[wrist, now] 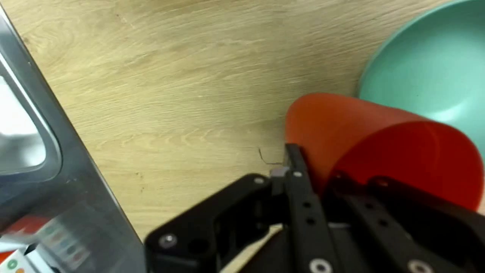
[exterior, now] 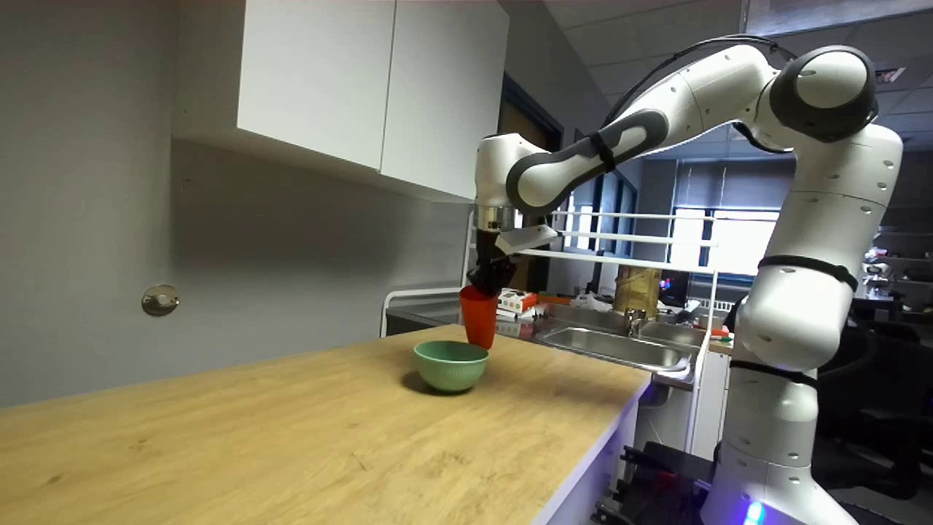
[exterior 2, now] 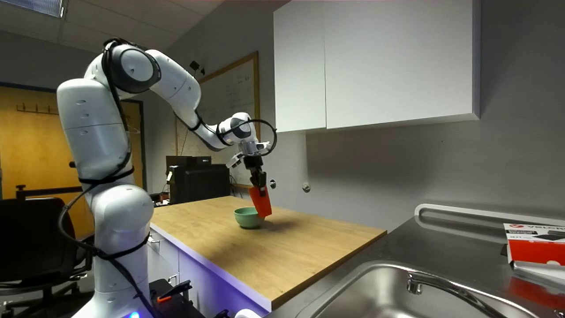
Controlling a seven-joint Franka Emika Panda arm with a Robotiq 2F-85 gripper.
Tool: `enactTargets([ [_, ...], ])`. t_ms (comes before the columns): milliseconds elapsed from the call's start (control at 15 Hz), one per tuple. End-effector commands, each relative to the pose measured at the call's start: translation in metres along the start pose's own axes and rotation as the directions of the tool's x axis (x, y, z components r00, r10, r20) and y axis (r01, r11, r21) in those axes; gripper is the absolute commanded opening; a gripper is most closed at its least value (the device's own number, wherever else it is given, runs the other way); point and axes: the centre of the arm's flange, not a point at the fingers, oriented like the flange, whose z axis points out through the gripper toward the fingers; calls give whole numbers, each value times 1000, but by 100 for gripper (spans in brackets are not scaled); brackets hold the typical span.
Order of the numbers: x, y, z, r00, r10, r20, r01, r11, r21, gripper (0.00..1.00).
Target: Pour the contents of the orange cup into the green bowl
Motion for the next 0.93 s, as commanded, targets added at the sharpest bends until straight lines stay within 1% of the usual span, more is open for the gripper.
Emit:
enactTargets([
  [0,-27,-60,-7,995,-48,-90,30,982,-185,1],
  [133,-41,-85,-3,985,-90,-149,44,957,-287,1],
  [267,-52,-100,-3,970,-129,-208,41,922,-384,1],
  [400,-59,-109,-1,949,-165,-268,20,881,-473,1],
  [533,-64,-115,0,925,-201,-322,-13,831,-556,1],
  [667,-66,-122,1,897,-233,-376,-60,778,-625,1],
  [867,-73,-136,-2,866,-272,-419,-105,721,-685,1],
])
